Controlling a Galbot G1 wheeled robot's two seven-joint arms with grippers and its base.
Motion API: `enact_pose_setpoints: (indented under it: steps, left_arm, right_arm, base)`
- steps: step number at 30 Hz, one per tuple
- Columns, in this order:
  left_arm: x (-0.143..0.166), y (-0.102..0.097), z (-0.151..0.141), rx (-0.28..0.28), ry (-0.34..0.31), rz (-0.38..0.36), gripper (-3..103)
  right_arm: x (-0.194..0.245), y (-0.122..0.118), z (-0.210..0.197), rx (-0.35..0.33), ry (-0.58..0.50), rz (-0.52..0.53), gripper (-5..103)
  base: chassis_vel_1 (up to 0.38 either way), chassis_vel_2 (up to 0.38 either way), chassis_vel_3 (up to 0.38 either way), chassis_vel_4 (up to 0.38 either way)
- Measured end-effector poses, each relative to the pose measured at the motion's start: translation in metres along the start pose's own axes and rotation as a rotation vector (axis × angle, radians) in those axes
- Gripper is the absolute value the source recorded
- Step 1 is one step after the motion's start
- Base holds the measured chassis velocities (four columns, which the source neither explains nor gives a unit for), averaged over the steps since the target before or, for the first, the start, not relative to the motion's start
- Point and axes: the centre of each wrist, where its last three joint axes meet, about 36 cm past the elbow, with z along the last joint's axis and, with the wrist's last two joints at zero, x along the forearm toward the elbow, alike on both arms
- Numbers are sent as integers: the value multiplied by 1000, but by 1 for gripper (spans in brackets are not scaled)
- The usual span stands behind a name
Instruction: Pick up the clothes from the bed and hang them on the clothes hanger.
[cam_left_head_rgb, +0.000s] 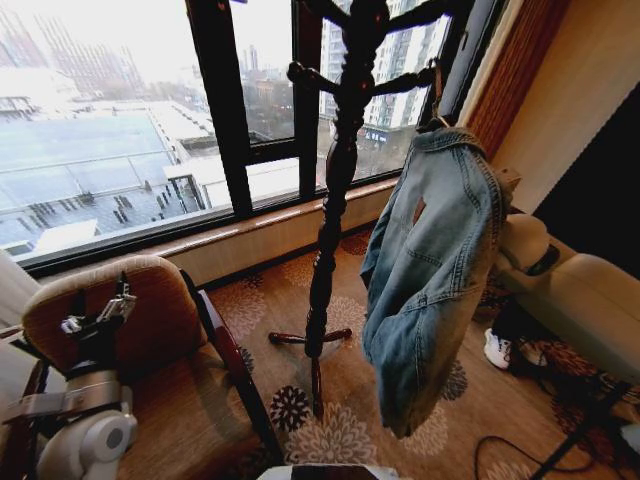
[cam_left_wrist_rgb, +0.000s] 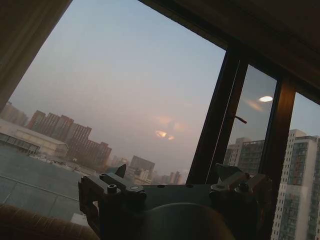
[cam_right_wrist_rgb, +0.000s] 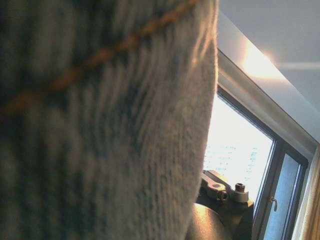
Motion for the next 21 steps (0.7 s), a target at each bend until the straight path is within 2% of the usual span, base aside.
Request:
enact_pose_setpoints:
  steps: [21]
  left_arm:
    - [-5,4,12,6,19,-4,100]
  right_arm:
    - [-4,10,-2,-4,-12,-34,15]
  base:
    - [0,0,0,0]
